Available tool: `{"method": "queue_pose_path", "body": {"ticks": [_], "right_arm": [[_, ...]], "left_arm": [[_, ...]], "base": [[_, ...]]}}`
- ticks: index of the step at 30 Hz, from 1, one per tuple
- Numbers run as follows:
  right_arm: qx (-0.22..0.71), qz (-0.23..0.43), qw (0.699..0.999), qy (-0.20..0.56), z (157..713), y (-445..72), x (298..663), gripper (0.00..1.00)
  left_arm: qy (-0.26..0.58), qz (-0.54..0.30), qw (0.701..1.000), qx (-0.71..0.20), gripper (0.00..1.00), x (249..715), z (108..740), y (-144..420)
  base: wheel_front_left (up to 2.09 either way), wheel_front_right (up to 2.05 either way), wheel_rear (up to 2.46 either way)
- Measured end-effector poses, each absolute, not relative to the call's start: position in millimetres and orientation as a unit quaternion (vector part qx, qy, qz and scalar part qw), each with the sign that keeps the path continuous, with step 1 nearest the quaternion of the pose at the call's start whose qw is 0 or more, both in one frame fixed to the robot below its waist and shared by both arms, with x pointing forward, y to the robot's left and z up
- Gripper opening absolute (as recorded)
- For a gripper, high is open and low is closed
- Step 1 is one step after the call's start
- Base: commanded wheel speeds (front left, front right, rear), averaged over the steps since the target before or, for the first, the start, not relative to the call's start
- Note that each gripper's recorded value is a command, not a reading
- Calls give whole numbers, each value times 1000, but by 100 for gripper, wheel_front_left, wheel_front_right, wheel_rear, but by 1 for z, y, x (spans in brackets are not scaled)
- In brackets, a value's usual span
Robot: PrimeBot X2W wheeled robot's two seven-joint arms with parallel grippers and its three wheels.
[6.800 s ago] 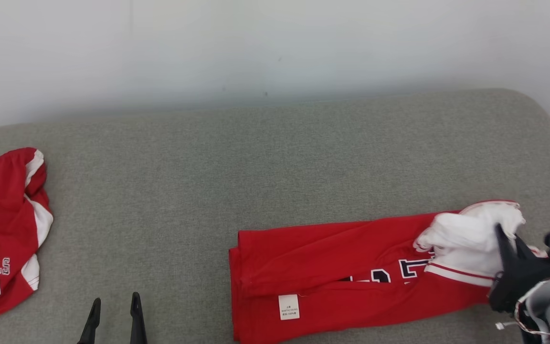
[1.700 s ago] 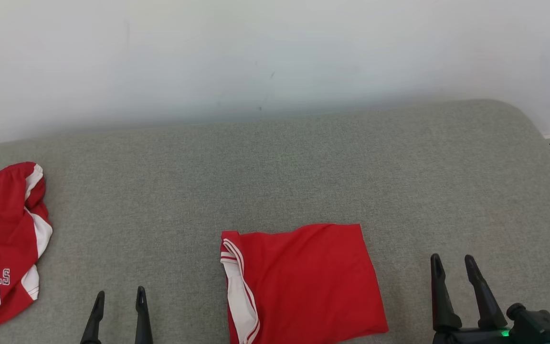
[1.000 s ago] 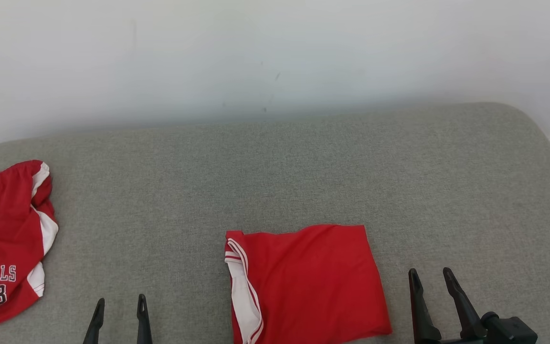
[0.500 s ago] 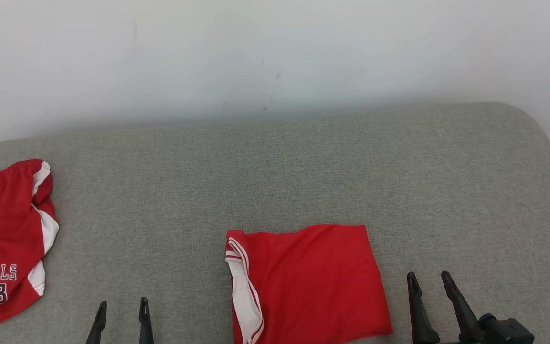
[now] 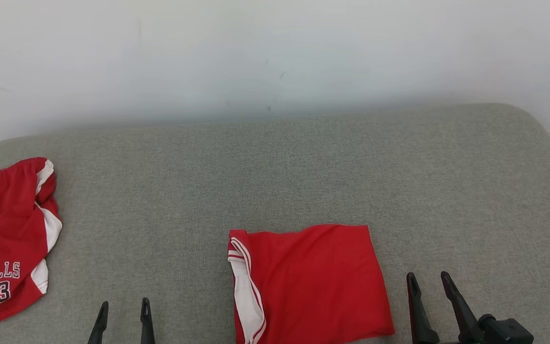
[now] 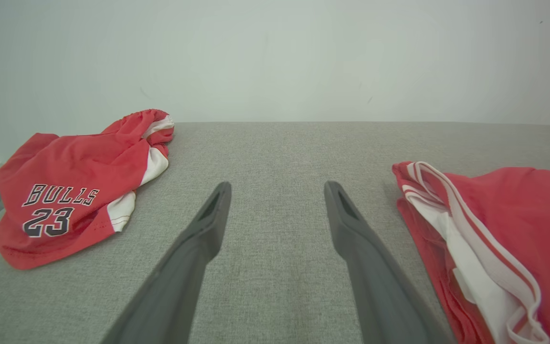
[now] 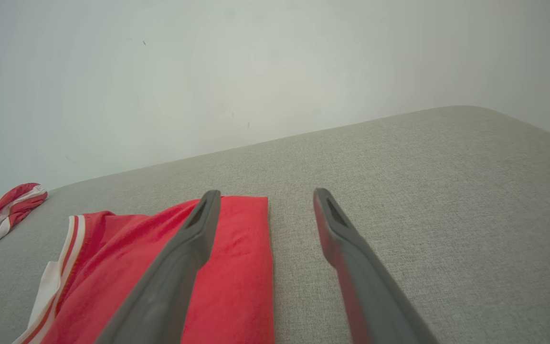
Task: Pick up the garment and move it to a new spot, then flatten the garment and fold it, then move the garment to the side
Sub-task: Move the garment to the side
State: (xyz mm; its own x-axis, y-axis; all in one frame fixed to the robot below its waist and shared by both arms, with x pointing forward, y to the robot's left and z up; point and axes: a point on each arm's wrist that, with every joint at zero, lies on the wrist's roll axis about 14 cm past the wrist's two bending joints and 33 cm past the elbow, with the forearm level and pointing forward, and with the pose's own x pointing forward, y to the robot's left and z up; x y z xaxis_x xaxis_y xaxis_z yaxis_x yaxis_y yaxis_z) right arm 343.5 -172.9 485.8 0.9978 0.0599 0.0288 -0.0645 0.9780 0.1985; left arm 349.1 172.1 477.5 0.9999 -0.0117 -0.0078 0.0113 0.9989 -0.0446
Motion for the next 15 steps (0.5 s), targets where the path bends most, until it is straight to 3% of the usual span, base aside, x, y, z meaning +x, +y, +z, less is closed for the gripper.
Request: {"method": "queue_pose_path", "body": {"ticks": [15], "right_arm": [[100,34,994,-10,485,-171,344,100]], "left_arm": [[6,-2,1000,-22,100,347,476,175]], "base": [[0,0,0]]}}
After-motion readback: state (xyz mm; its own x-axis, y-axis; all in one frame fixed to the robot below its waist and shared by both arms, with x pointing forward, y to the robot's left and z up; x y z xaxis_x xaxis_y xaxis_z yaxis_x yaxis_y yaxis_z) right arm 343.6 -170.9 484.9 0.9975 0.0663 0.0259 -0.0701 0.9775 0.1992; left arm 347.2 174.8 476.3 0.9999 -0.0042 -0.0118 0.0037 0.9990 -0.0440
